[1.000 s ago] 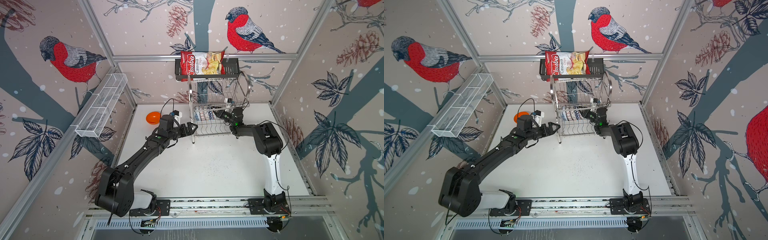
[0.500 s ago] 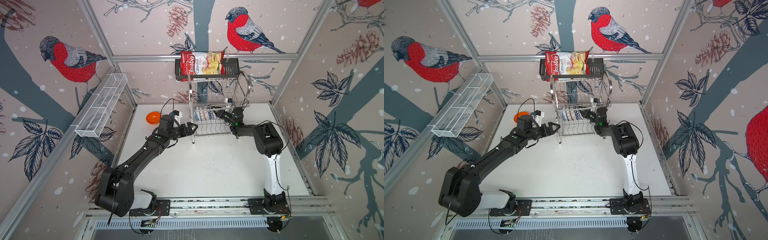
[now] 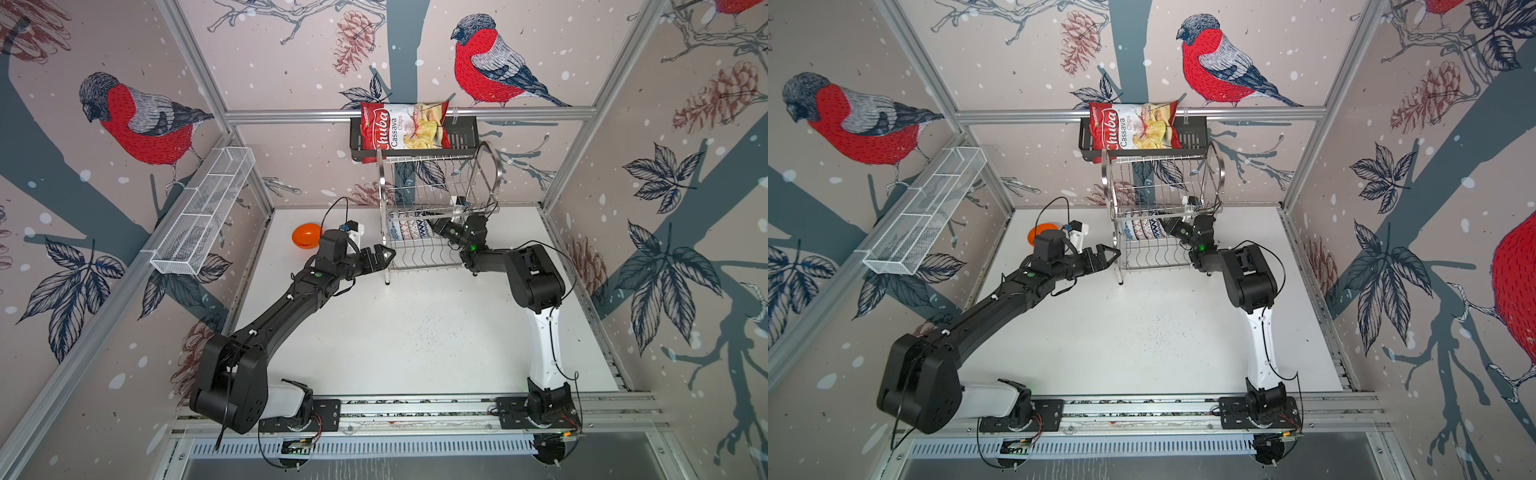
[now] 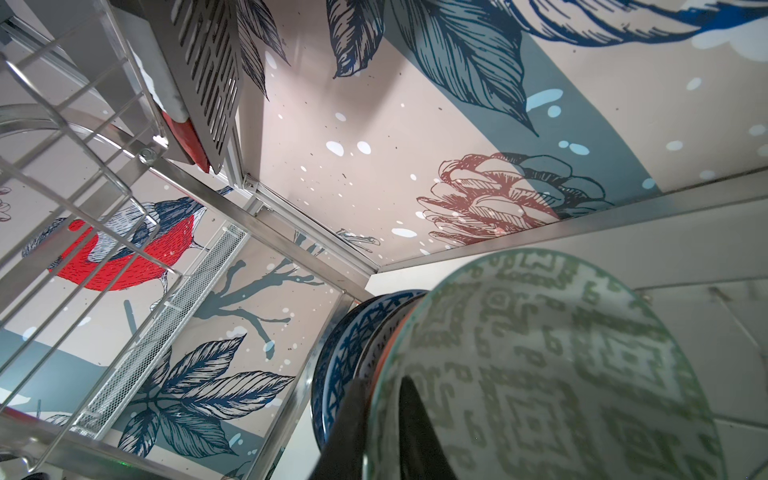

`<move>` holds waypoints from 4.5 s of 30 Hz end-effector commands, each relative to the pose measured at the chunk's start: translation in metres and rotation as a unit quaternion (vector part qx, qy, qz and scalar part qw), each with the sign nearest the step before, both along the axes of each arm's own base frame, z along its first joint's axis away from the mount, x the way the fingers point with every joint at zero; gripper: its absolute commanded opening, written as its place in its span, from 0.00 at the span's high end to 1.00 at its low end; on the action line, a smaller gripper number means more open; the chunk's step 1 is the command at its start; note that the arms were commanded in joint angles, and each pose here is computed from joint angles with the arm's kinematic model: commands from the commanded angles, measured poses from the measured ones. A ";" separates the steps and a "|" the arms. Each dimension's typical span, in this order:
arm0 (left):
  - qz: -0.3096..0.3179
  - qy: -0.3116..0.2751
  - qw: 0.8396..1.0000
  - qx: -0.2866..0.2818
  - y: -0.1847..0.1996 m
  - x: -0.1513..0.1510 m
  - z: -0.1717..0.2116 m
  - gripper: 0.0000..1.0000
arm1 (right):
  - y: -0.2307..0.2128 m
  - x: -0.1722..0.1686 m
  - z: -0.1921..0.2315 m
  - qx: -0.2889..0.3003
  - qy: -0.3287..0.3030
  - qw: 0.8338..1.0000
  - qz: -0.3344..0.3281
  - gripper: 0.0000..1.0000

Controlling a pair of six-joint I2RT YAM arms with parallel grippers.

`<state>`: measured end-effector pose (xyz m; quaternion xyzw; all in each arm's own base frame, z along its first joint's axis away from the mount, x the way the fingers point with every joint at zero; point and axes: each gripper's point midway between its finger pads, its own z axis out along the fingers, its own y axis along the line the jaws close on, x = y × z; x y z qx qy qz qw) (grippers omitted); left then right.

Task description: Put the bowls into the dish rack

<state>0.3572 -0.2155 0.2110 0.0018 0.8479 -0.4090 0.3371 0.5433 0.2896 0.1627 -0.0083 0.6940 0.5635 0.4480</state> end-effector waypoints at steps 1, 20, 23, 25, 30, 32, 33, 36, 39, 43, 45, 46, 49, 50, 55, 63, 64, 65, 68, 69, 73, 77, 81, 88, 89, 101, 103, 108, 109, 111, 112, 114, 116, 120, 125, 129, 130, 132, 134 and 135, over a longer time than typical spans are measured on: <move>-0.005 -0.015 1.000 -0.007 -0.002 0.002 0.007 0.02 | -0.009 0.005 -0.043 -0.029 0.076 0.997 -0.016 0.79; -0.004 -0.012 1.000 -0.006 -0.002 0.002 0.006 0.02 | -0.013 0.000 -0.020 -0.018 0.044 0.999 -0.025 0.65; -0.005 -0.013 1.000 -0.006 -0.002 0.003 0.006 0.02 | -0.013 0.001 -0.018 -0.018 0.042 0.999 -0.028 0.63; -0.005 -0.012 1.000 -0.006 -0.002 0.002 0.006 0.02 | -0.015 0.001 -0.015 -0.014 0.037 0.999 -0.031 0.61; -0.005 -0.013 1.000 -0.006 -0.002 0.002 0.006 0.02 | -0.014 0.001 -0.011 -0.005 0.035 0.999 -0.030 0.59; -0.004 -0.013 1.000 -0.006 -0.001 0.003 0.007 0.02 | -0.016 0.002 -0.010 -0.006 0.035 0.999 -0.037 0.58; -0.004 -0.013 1.000 -0.006 -0.002 0.002 0.006 0.02 | -0.016 0.002 -0.009 -0.007 0.034 0.999 -0.038 0.57; -0.004 -0.013 1.000 -0.006 -0.002 0.003 0.006 0.02 | -0.018 0.003 -0.009 -0.004 0.036 0.999 -0.040 0.54; -0.005 -0.013 1.000 -0.006 -0.002 0.002 0.006 0.02 | -0.021 0.005 -0.010 0.001 0.041 0.998 -0.045 0.52; -0.004 -0.013 1.000 -0.006 -0.002 0.002 0.006 0.02 | -0.020 0.007 -0.010 0.009 0.044 0.998 -0.038 0.55; -0.005 -0.014 1.000 -0.006 -0.002 0.003 0.007 0.02 | -0.019 0.007 -0.010 0.010 0.044 0.998 -0.038 0.56; -0.005 -0.014 1.000 -0.006 -0.002 0.003 0.007 0.02 | -0.019 0.006 -0.010 0.010 0.045 0.998 -0.038 0.56; -0.004 -0.015 1.000 -0.006 -0.001 0.003 0.007 0.02 | -0.020 0.006 -0.010 0.011 0.045 0.998 -0.042 0.57; -0.004 -0.013 1.000 -0.006 -0.002 0.002 0.007 0.02 | -0.020 0.006 -0.009 0.011 0.044 0.998 -0.042 0.56; -0.004 -0.014 1.000 -0.006 -0.002 0.003 0.007 0.02 | -0.016 0.002 -0.002 0.015 0.036 0.999 -0.036 0.53; -0.004 -0.015 1.000 -0.005 -0.001 0.002 0.007 0.02 | -0.020 -0.002 0.004 -0.005 0.032 0.996 -0.078 0.40; -0.004 -0.014 1.000 -0.006 -0.001 0.002 0.007 0.02 | -0.022 -0.003 0.004 -0.006 0.032 0.996 -0.083 0.40; -0.004 -0.016 1.000 -0.006 -0.001 0.003 0.008 0.02 | -0.024 -0.003 0.005 -0.007 0.032 0.995 -0.089 0.38; -0.004 -0.014 1.000 -0.006 -0.001 0.002 0.007 0.02 | -0.028 -0.006 0.003 -0.011 0.035 0.994 -0.100 0.34; -0.004 -0.015 1.000 -0.006 -0.002 0.002 0.008 0.02 | -0.030 -0.007 0.003 -0.011 0.034 0.994 -0.105 0.33; -0.003 -0.016 1.000 -0.005 -0.001 0.002 0.008 0.02 | -0.033 -0.013 0.004 -0.012 0.027 0.993 -0.113 0.26; -0.003 -0.016 1.000 -0.005 -0.001 0.002 0.009 0.02 | -0.034 -0.017 0.007 -0.012 0.023 0.993 -0.114 0.22; -0.003 -0.017 1.000 -0.005 -0.001 0.002 0.009 0.02 | -0.036 -0.022 0.009 -0.014 0.017 0.993 -0.117 0.18; -0.003 -0.016 1.000 -0.005 -0.001 0.002 0.008 0.02 | -0.041 -0.030 0.015 -0.016 0.009 0.992 -0.128 0.11; -0.003 -0.015 1.000 -0.005 -0.001 0.002 0.008 0.02 | -0.042 -0.032 0.015 -0.017 0.009 0.991 -0.129 0.11; -0.002 -0.018 1.000 -0.005 0.000 0.002 0.010 0.02 | -0.038 -0.042 0.016 -0.016 0.011 0.992 -0.124 0.00; -0.001 -0.018 1.000 -0.005 0.000 0.002 0.010 0.02 | -0.035 -0.041 0.011 -0.018 0.014 0.992 -0.122 0.01; -0.002 -0.019 1.000 -0.006 0.000 0.001 0.011 0.02 | -0.030 -0.041 0.003 -0.016 0.018 0.993 -0.116 0.01; -0.003 -0.019 1.000 -0.005 0.000 0.002 0.011 0.02 | -0.028 -0.040 0.002 -0.018 0.018 0.993 -0.114 0.01; -0.003 -0.019 1.000 -0.006 -0.001 0.002 0.011 0.02 | -0.027 -0.041 0.000 -0.020 0.016 0.993 -0.112 0.00; -0.003 -0.018 1.000 -0.006 0.000 0.002 0.011 0.02 | -0.028 -0.042 0.000 -0.020 0.014 0.993 -0.113 0.01; -0.003 -0.017 1.000 -0.005 -0.001 0.001 0.009 0.02 | -0.028 -0.046 0.001 -0.019 0.009 0.993 -0.115 0.01; -0.002 -0.019 1.000 -0.005 0.000 0.002 0.011 0.02 | -0.029 -0.048 0.003 -0.021 0.005 0.993 -0.115 0.01; -0.002 -0.018 1.000 -0.005 0.000 0.001 0.010 0.02 | -0.032 -0.053 0.009 -0.022 -0.003 0.993 -0.120 0.00; -0.002 -0.020 1.000 -0.006 0.000 0.001 0.012 0.02 | -0.034 -0.059 0.014 -0.019 -0.006 0.993 -0.120 0.00; -0.001 -0.020 1.000 -0.005 0.000 0.001 0.012 0.02 | -0.037 -0.064 0.016 -0.019 -0.007 0.992 -0.124 0.00; -0.002 -0.020 1.000 -0.005 0.000 0.001 0.012 0.02 | -0.037 -0.066 0.017 -0.018 -0.007 0.992 -0.124 0.00; -0.002 -0.020 1.000 -0.005 0.000 0.001 0.011 0.02 | -0.037 -0.069 0.017 -0.018 -0.007 0.992 -0.123 0.00; -0.002 -0.020 1.000 -0.005 0.000 0.001 0.012 0.02 | -0.037 -0.071 0.018 -0.018 -0.008 0.992 -0.123 0.01; -0.001 -0.020 1.000 -0.006 0.000 0.001 0.012 0.02 | -0.037 -0.072 0.018 -0.019 -0.008 0.992 -0.123 0.00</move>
